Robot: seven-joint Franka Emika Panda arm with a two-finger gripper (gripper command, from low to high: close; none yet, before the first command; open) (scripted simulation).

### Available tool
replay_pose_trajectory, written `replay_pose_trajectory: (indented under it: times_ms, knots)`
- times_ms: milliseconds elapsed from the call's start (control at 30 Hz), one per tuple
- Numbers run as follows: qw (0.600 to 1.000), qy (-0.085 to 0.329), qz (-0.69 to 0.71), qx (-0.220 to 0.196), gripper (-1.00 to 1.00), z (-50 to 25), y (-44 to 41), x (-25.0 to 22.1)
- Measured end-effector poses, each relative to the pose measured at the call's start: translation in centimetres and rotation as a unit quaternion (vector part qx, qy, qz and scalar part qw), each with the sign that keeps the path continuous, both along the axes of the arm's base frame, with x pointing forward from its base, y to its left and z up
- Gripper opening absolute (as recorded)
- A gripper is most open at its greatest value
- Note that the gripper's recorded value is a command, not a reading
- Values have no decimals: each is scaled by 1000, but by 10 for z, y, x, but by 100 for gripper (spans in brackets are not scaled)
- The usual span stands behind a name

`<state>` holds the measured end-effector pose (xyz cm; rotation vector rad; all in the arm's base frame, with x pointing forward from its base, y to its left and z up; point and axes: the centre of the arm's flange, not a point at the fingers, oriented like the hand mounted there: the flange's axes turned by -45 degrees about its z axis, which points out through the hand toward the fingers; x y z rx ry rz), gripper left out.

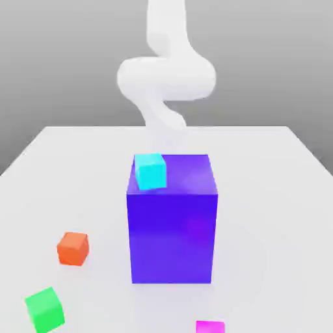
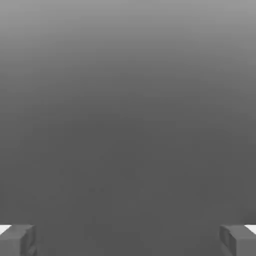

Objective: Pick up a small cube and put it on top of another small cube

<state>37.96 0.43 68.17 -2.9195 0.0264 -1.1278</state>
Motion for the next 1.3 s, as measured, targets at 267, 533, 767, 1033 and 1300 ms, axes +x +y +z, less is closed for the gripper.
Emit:
replay_pose_trajectory:
  times_ms: [267,533,767,1033,1300]
  knots:
    - [995,102,-2,8,0,-112,17,90]
    - [980,200,-6,11,0,-245,37,145]
    - [959,284,-10,9,0,-371,55,161]
    - [933,358,-16,4,0,-510,68,150]
    - [933,360,-17,4,-100,-549,68,149]
